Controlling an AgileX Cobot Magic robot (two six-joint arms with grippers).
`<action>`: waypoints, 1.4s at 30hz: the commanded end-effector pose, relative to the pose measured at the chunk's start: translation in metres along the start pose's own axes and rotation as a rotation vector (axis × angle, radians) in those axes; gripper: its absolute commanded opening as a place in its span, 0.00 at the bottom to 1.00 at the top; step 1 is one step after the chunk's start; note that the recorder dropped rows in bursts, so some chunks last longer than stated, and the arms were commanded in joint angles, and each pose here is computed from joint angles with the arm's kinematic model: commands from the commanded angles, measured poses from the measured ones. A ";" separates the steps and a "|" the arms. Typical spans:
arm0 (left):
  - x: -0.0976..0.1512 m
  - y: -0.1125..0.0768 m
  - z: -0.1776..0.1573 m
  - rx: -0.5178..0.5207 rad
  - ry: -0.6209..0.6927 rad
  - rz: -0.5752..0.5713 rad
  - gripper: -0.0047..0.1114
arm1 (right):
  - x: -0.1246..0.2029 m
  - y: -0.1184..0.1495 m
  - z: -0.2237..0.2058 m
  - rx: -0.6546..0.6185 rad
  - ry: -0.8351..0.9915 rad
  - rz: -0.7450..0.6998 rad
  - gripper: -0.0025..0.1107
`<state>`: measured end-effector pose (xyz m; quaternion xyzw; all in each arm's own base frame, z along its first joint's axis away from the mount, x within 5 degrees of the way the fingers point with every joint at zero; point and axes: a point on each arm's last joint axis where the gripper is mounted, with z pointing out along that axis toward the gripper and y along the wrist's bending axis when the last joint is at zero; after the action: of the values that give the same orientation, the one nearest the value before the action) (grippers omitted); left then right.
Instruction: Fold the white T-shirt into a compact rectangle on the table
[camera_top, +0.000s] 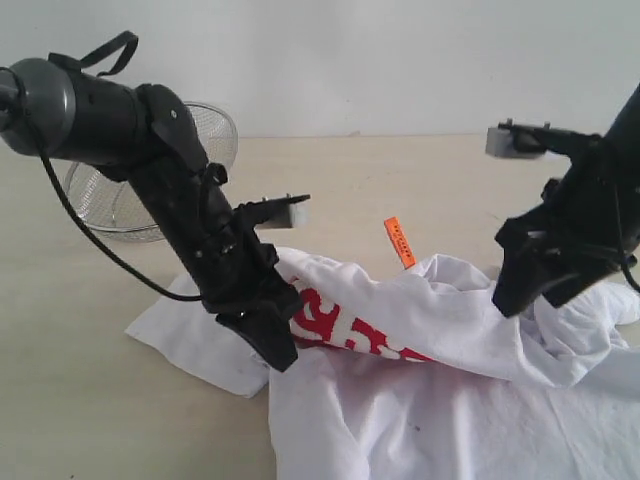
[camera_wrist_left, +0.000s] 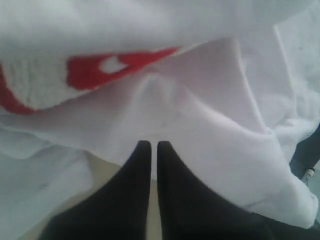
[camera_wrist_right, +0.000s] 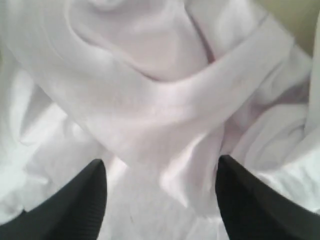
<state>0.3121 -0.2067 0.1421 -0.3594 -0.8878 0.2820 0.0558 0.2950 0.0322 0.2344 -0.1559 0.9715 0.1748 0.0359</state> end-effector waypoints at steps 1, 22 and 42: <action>0.009 0.000 0.009 0.016 -0.010 -0.016 0.08 | -0.012 0.010 -0.018 -0.014 -0.204 -0.010 0.52; 0.007 -0.041 -0.054 -0.069 -0.239 0.087 0.08 | -0.035 -0.022 0.053 -0.005 -0.121 -0.029 0.52; 0.006 -0.041 -0.057 -0.086 -0.263 0.095 0.08 | 0.035 0.011 0.080 0.025 0.339 0.027 0.37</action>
<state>0.3007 -0.2007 0.2072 -0.3614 -0.8825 0.2895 -0.0819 0.2638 0.0591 0.1473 -0.1697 0.9645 0.1388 -0.1470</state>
